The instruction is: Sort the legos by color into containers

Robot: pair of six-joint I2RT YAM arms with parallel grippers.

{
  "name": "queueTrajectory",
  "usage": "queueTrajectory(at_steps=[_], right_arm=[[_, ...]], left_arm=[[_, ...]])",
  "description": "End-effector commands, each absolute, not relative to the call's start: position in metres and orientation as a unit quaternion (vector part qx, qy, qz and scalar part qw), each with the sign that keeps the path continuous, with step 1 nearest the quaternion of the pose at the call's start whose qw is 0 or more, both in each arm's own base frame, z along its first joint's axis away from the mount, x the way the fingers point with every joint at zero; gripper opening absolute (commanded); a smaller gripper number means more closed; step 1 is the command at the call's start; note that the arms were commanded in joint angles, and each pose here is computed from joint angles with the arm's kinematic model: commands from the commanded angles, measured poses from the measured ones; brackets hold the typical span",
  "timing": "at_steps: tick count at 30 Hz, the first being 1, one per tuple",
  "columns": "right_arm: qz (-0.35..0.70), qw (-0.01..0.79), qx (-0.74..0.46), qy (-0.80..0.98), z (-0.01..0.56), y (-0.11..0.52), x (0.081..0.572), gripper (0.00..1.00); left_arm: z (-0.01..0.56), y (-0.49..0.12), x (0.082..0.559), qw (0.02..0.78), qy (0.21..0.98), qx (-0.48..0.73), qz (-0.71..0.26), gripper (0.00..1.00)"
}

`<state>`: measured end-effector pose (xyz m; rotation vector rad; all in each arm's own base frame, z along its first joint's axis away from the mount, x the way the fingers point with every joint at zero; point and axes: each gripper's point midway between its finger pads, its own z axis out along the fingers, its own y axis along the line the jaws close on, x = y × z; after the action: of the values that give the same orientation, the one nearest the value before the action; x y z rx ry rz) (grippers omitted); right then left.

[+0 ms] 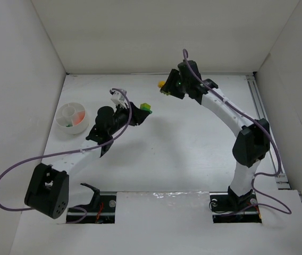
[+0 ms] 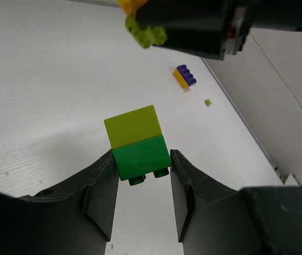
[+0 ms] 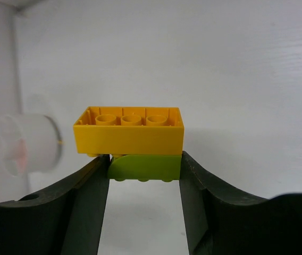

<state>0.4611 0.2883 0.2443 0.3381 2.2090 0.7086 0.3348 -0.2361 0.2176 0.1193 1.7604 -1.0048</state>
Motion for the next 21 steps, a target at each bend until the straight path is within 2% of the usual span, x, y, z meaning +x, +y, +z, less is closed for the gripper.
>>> queueTrajectory(at_steps=[1,4,6,9,10,13,15,17,21], right_arm=[[0.235,0.393,0.045,0.888,0.225,0.256,0.445,0.0],[0.175,0.374,-0.031,0.91,0.186,0.212,0.43,0.0],[0.197,0.342,-0.072,0.916,0.163,0.186,0.415,0.0],[0.205,0.328,-0.156,0.909,0.149,0.154,0.4,0.0],[0.193,0.337,-0.192,0.901,0.148,0.147,0.4,0.03],[0.199,0.323,-0.238,0.894,0.137,0.131,0.391,0.16],[0.21,0.312,-0.285,0.882,0.128,0.127,0.383,0.39],[0.21,0.316,-0.323,0.867,0.128,0.128,0.382,0.69],[0.258,0.35,-0.399,0.807,0.153,0.139,0.364,0.79]], left_arm=[[0.237,-0.232,0.314,0.557,0.708,0.139,-0.412,0.0],[0.233,-0.228,0.287,0.545,0.689,0.245,-0.411,0.0],[0.233,-0.228,0.271,0.536,0.671,0.301,-0.414,0.0],[0.227,-0.23,0.242,0.519,0.638,0.389,-0.414,0.0],[0.225,-0.227,0.24,0.518,0.638,0.397,-0.409,0.0],[0.211,-0.224,0.229,0.498,0.626,0.453,-0.393,0.0],[0.2,-0.222,0.223,0.47,0.634,0.476,-0.389,0.0],[0.194,-0.22,0.223,0.466,0.617,0.514,-0.371,0.0],[0.183,-0.216,0.211,0.44,0.598,0.561,-0.366,0.0]])
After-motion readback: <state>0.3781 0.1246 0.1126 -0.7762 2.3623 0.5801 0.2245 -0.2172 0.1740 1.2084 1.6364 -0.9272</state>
